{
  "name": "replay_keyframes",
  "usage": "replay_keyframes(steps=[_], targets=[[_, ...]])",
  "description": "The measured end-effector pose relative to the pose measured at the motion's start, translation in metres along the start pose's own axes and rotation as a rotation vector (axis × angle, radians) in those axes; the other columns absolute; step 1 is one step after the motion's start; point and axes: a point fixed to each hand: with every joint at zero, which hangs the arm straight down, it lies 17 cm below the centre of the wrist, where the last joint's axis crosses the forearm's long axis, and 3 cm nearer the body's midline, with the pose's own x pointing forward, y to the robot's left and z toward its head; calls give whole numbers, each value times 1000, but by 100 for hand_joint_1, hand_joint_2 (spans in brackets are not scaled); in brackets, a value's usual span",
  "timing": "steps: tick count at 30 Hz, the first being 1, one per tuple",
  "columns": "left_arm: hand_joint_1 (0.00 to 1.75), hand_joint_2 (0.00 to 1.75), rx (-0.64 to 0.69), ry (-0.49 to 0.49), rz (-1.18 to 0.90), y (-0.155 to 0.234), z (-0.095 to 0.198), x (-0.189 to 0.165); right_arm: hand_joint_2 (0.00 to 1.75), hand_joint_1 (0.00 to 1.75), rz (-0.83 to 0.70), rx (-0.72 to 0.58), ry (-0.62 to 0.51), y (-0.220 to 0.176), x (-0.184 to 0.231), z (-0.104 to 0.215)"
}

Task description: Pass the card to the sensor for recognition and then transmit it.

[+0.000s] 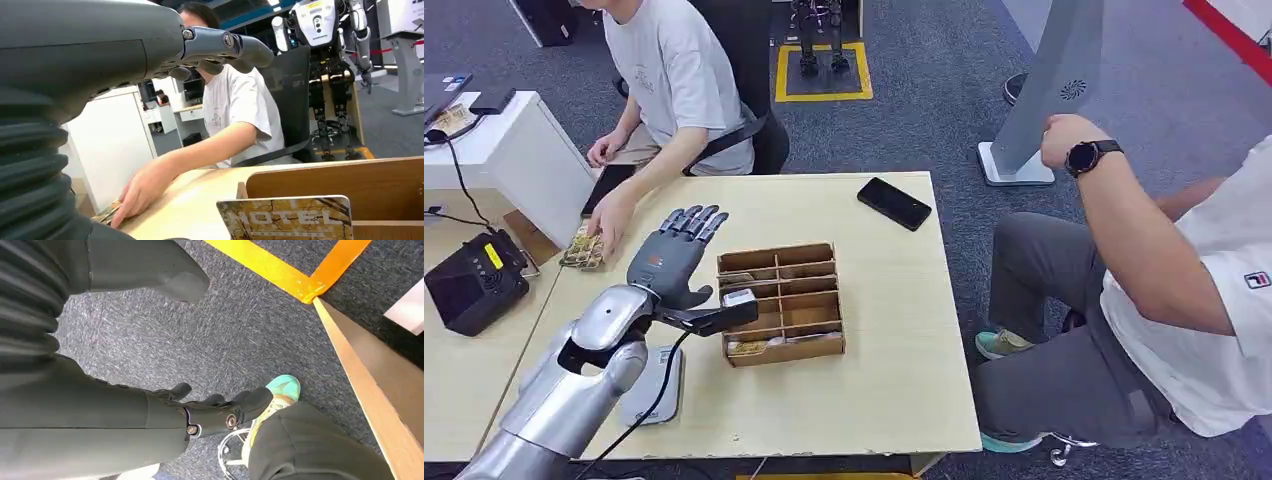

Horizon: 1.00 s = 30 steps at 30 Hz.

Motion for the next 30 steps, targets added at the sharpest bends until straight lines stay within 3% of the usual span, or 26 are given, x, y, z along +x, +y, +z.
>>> replay_keyframes(steps=[12,15,19,30], targets=[[0,175,0,0,0,0,0,0,175,0,0,0,0,0,0,0],[0,175,-91,-103,59,-13,6,26,175,0,-10,-5,1,-2,1,-1],[0,175,-122,-160,69,-11,13,54,175,0,-18,-16,0,-8,7,-5],[0,175,-112,-200,56,-4,19,64,175,0,-16,-10,-7,-9,11,-6]])
